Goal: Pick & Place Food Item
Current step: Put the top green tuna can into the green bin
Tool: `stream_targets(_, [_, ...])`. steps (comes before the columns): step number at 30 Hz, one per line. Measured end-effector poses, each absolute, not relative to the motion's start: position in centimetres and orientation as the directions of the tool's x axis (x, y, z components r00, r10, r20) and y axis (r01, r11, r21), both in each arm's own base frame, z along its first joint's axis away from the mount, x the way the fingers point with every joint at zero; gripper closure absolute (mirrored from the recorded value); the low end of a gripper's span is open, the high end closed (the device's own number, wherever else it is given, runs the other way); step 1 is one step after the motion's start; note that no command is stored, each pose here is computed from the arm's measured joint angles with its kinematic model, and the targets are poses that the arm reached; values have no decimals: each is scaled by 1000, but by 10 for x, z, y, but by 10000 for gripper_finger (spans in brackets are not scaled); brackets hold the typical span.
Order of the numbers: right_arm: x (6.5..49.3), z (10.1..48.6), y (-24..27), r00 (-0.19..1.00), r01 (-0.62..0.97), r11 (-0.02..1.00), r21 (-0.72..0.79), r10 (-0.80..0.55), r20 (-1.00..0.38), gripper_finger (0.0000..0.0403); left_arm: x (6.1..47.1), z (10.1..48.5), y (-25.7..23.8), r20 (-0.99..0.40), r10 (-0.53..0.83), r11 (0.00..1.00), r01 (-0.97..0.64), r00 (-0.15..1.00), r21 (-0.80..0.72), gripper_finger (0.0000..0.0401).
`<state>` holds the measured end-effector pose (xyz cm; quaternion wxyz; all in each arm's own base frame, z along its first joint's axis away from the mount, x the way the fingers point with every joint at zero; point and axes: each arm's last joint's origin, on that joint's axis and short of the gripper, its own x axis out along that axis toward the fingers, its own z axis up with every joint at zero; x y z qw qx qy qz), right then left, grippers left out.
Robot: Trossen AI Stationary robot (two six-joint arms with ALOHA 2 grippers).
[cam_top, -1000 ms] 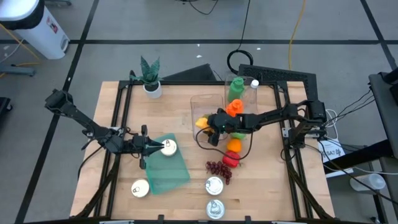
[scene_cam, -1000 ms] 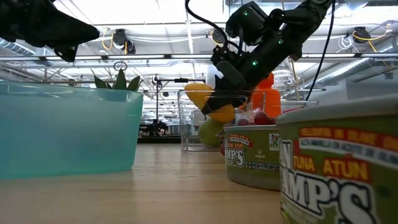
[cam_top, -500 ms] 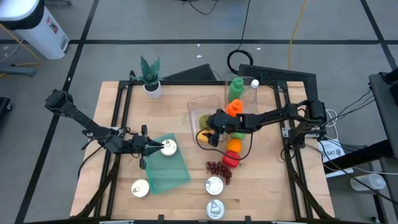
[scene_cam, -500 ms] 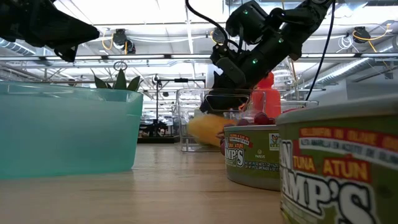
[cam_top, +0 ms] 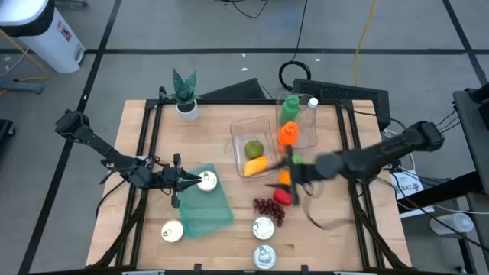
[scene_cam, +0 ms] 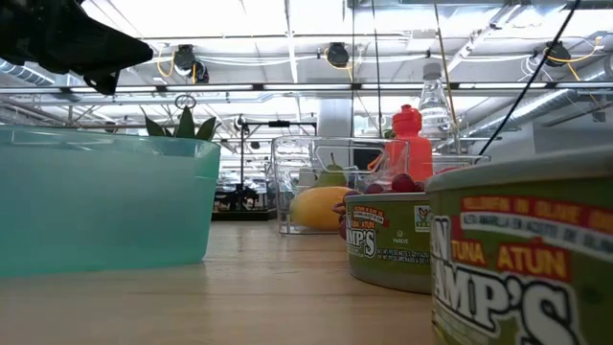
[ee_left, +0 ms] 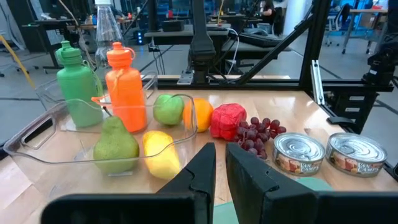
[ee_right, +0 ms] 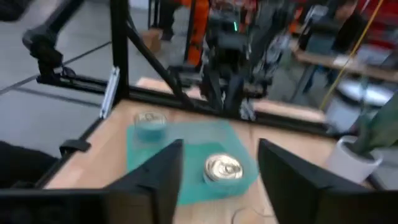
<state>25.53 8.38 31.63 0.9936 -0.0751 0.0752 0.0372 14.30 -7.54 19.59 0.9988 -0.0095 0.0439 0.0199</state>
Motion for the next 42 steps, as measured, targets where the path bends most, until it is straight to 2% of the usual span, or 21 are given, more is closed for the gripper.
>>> stream_targets(2, [236,314,106,989,-65,983,-174,40,-143,264,143,196,-76,-91,32,999,-34,995,-19,352])
stream_targets(6, [208,285,138,986,-84,975,-207,50,-161,344,143,195,-76,-100,-4,1000,2,995,-19,352])
stream_targets(10, [195,252,146,977,-208,968,-137,200,-72,395,143,195,-74,-98,57,998,-56,994,14,352])
stream_targets(14, [187,226,134,973,-227,971,-70,229,24,389,145,195,-71,-89,107,994,-106,990,11,352])
stream_targets(22, [179,189,113,983,-177,983,47,179,-33,388,146,190,-71,-134,92,996,-91,987,16,352])
stream_targets(26, [182,180,116,981,-179,983,35,181,-70,397,148,184,-74,-176,43,998,-52,983,-44,352])
stream_targets(33, [203,178,120,970,-228,973,-34,223,-99,402,155,180,-81,-180,-58,998,51,982,-46,352])
stream_targets(37, [220,180,124,955,-274,961,-48,266,-132,403,168,191,-91,-200,-119,993,113,972,-40,352])
stream_targets(42, [243,177,135,927,-303,951,-65,279,-250,403,197,208,-110,-258,-121,992,124,959,-8,352])
